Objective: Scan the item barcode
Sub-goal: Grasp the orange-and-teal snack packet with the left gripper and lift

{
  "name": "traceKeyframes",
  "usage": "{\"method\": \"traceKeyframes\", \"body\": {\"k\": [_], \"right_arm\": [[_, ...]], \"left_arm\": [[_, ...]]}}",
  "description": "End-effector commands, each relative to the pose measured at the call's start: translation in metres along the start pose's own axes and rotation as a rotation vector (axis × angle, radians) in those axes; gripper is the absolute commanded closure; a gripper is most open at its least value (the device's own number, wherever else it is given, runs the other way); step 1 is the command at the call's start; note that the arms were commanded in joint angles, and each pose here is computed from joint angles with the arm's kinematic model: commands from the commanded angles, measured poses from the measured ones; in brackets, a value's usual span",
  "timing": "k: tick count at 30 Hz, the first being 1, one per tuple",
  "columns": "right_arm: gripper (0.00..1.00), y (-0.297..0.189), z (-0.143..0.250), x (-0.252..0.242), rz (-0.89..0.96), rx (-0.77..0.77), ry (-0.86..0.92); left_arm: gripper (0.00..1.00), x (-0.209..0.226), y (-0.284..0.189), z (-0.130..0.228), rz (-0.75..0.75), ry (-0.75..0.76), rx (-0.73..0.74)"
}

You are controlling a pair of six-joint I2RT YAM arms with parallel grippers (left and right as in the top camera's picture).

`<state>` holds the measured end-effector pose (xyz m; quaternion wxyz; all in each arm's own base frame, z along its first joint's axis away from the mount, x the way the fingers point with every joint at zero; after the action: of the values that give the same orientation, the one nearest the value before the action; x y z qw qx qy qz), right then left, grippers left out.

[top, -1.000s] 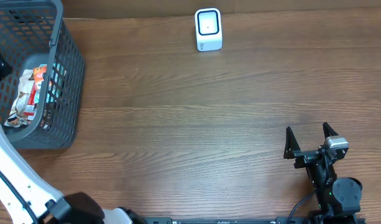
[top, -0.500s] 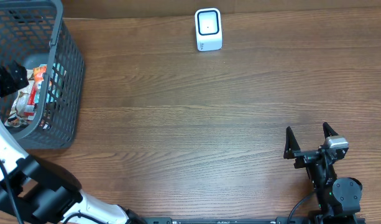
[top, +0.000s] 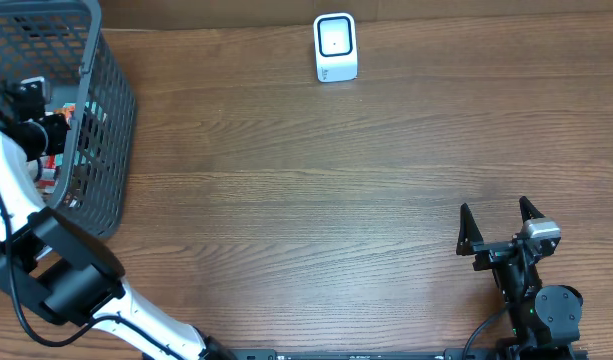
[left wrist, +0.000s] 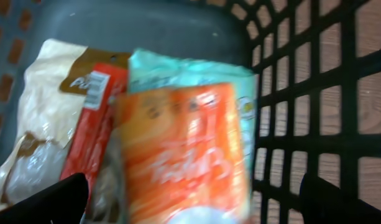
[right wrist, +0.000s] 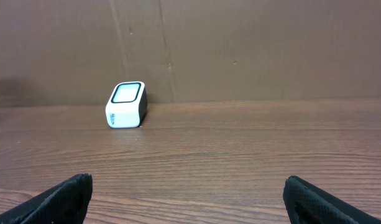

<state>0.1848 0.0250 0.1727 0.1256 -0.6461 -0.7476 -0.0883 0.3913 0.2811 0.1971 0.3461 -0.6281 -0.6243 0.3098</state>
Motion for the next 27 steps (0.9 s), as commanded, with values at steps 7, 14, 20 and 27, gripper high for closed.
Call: {"method": "traceKeyframes", "body": {"k": [7,14,20,27], "right_arm": [[0.0,0.0,0.001,-0.001,0.003,-0.007,-0.001],[0.0,0.0,0.001,-0.001,0.003,-0.007,-0.001],[0.0,0.0,0.001,-0.001,0.003,-0.007,-0.001],[0.0,0.0,0.001,-0.001,0.003,-0.007,-0.001]], "left_arm": [[0.0,0.005,0.019,0.005,-0.043,0.001,0.065],[0.0,0.003,0.048,0.02,0.004,-0.03,0.113],[0.0,0.004,0.068,0.035,0.028,-0.051,0.159],[0.34,0.006,0.066,0.03,0.018,-0.046,0.147]]}}
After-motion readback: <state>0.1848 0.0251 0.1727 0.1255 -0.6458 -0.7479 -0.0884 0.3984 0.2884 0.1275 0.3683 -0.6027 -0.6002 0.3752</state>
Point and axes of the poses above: each gripper's point midway between its finger pads, its own y axis out along the fingers, its own x axis along the line the jaws close on, z = x × y, the point moved 6 cm from there along -y, back along the fingers, and after that the axes turned 12 degrees about y, right-handed, at the moved point
